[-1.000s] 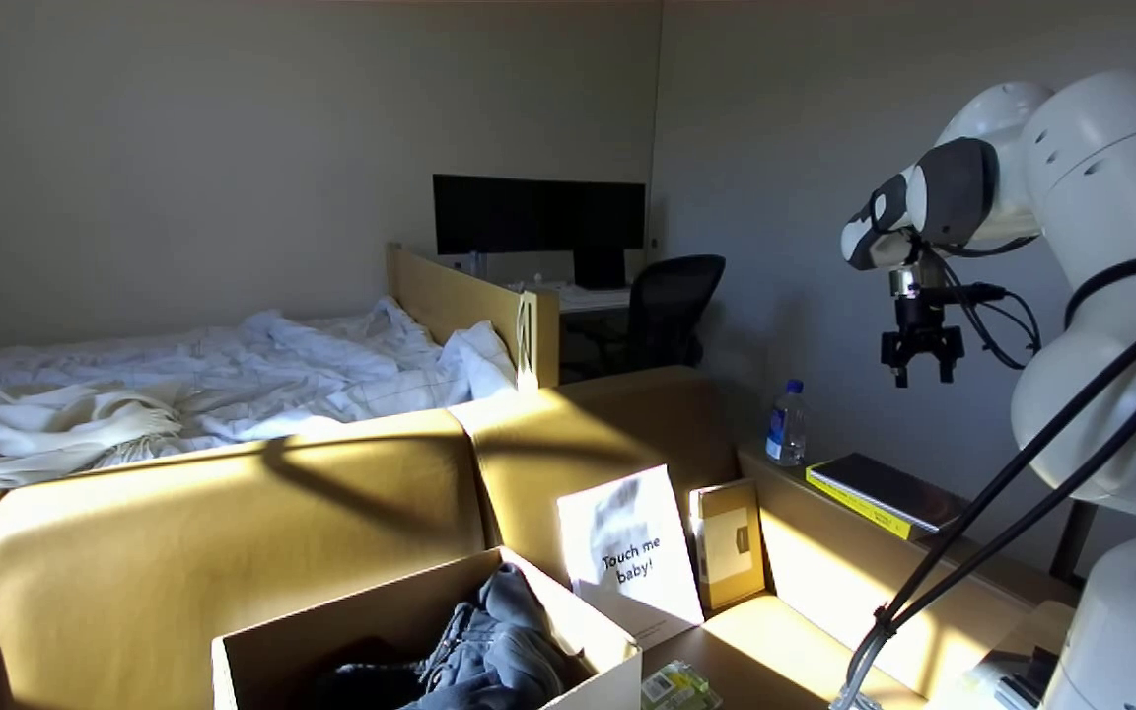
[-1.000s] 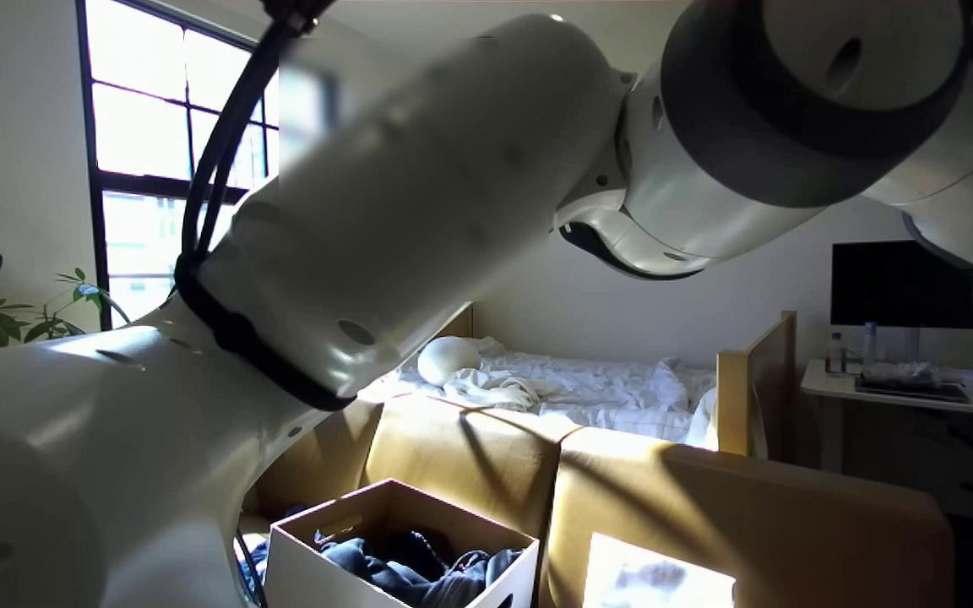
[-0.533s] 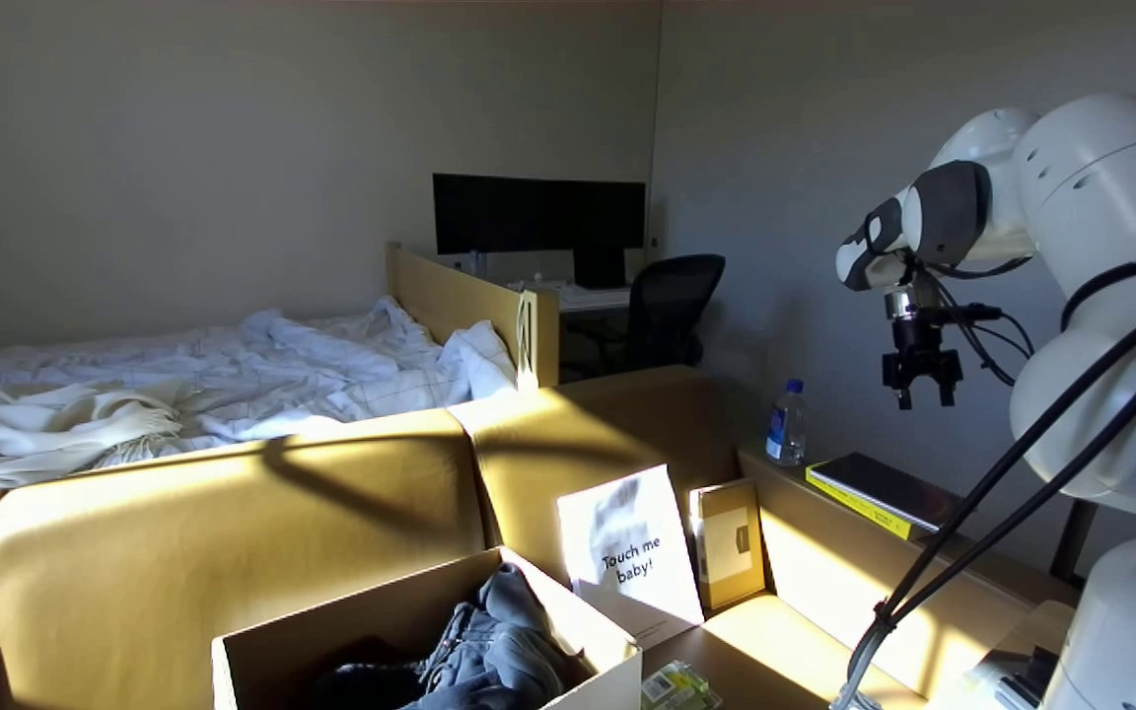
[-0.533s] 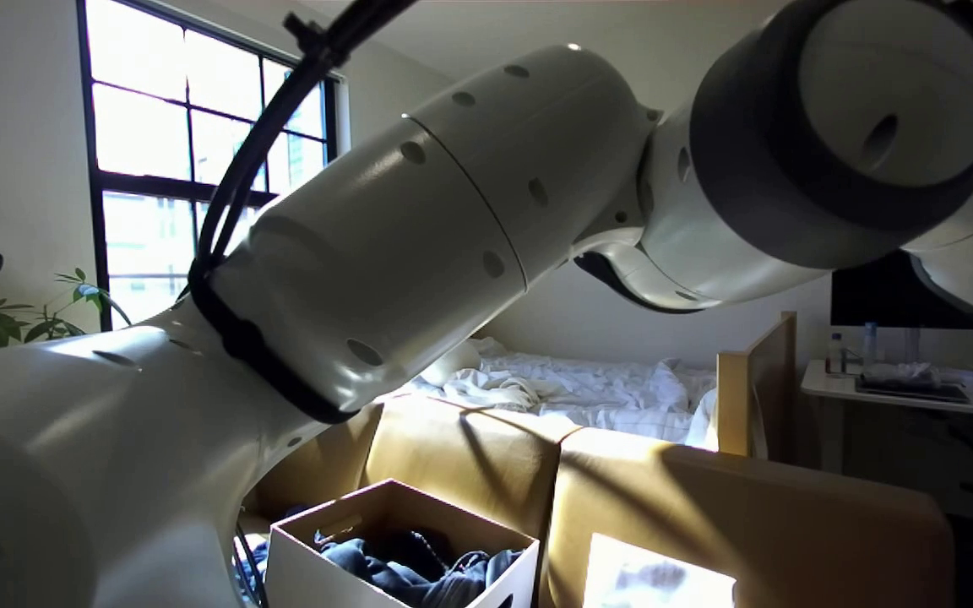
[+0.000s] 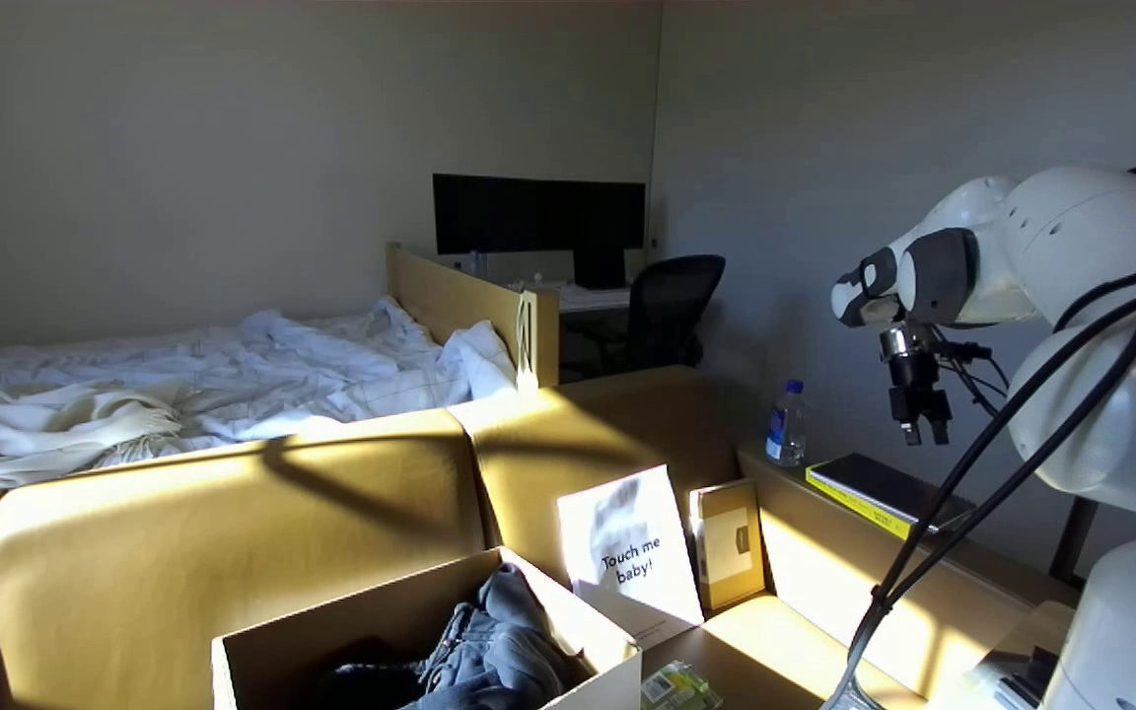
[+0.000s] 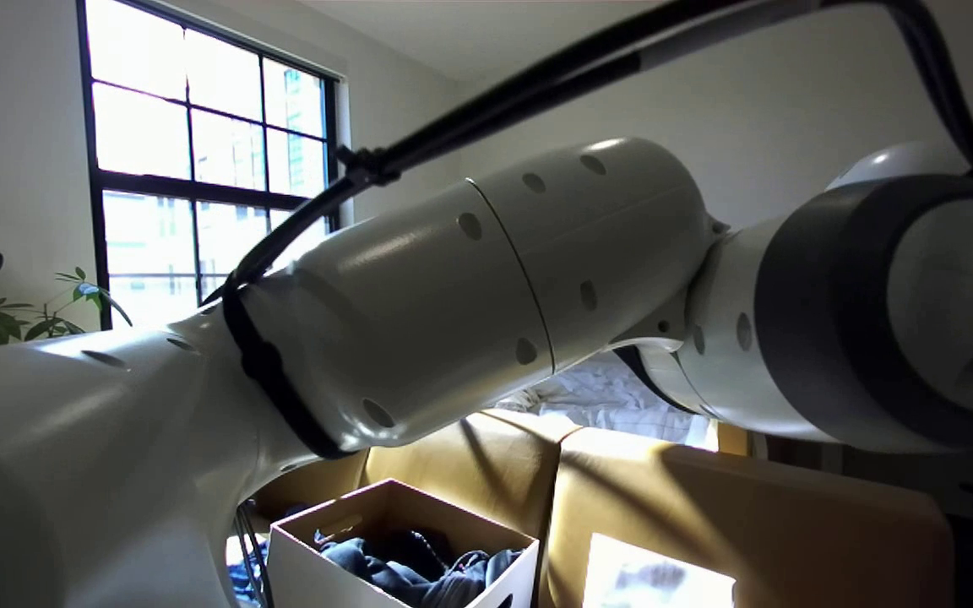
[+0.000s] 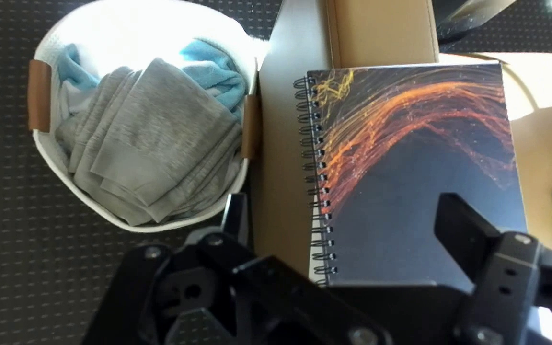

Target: Remove the books from the right armrest of the sofa and place them inside the white storage box

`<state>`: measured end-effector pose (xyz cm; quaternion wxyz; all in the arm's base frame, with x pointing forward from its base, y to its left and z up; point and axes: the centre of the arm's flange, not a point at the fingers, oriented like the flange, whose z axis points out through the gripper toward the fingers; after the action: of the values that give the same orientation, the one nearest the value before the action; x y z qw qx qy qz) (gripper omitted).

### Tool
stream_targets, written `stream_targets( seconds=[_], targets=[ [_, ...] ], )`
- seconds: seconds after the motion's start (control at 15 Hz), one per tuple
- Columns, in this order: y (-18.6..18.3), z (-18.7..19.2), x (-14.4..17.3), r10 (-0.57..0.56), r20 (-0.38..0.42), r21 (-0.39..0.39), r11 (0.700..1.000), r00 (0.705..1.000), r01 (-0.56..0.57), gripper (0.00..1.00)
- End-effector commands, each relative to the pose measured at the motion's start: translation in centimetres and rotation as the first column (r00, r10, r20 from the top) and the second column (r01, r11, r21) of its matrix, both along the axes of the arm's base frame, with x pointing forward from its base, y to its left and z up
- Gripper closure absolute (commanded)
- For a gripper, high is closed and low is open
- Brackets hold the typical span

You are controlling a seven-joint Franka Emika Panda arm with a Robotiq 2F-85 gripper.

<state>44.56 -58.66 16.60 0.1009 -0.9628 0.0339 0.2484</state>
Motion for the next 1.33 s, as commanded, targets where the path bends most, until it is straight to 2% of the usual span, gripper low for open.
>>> stream_targets(
  seconds=[0.0,0.2,0.4,0.6,0.8,1.27],
  targets=[
    [-3.8,-2.3,2.1,0.060,-0.054,0.109,0.993,0.997,-0.054,0.00],
    [-3.3,-4.4,1.3,0.079,-0.138,0.198,0.979,0.987,-0.051,0.00],
    [-3.4,-6.1,0.2,0.015,-0.202,0.206,0.978,0.979,0.027,0.00],
    [-4.7,-6.4,0.1,-0.049,-0.165,0.165,0.983,0.985,0.077,0.00],
    [-5.8,-5.9,-0.3,-0.091,-0.107,0.165,0.980,0.990,0.108,0.00],
    [-6.5,-6.9,-1.0,-0.143,-0.068,0.287,0.945,0.987,0.157,0.00]
  ],
)
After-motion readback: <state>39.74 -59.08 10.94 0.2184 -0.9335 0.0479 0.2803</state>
